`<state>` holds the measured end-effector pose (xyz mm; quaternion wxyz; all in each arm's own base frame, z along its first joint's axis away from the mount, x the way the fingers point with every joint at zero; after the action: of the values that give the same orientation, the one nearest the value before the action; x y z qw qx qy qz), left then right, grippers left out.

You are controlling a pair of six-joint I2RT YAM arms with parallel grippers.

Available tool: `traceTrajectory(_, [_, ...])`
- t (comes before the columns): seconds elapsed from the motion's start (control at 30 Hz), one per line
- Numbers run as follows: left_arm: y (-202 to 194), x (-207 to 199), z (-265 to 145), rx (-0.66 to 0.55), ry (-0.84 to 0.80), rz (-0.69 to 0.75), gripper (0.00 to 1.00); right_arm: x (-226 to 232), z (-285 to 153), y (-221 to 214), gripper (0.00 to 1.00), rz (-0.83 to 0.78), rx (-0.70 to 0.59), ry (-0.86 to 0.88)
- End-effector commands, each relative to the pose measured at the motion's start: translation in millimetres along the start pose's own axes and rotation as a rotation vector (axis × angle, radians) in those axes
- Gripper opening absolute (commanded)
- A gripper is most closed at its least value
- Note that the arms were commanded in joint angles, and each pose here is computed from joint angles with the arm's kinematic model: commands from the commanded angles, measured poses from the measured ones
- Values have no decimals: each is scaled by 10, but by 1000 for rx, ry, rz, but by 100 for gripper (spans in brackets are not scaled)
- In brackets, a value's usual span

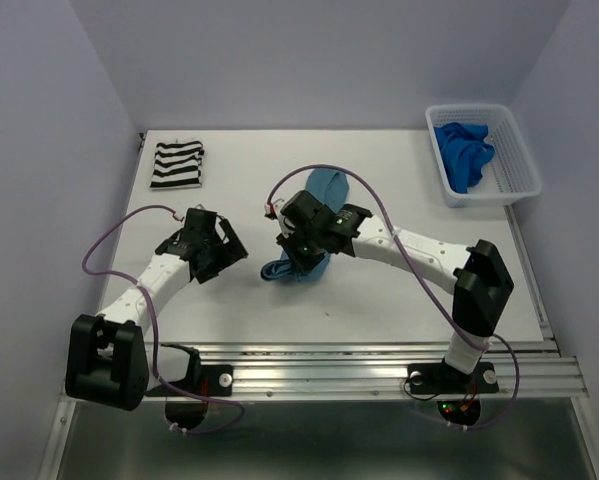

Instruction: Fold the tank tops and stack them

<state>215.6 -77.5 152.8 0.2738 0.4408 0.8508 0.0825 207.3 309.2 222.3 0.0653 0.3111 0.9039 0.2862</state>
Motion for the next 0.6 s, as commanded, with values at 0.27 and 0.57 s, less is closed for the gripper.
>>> traceTrajectory(0.27, [58,-38,-90,-10,-28,27,99,448,-210,-232,11,126,141,637])
traceTrajectory(0.57, [75,-83,-106,-16,-75,38,99,445,-311,-436,13,255,147,631])
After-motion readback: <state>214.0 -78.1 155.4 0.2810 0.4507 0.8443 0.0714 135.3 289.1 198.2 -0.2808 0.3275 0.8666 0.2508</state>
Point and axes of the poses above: each gripper's point midway between its finger pads, its own z axis out along the fingers, its own x axis along the line the jaws close on, y = z × x, the point moved 10 cm from there along -z, back along the fingers, and after that the axes turned 6 degrees about -z, right-handed, at the moved point
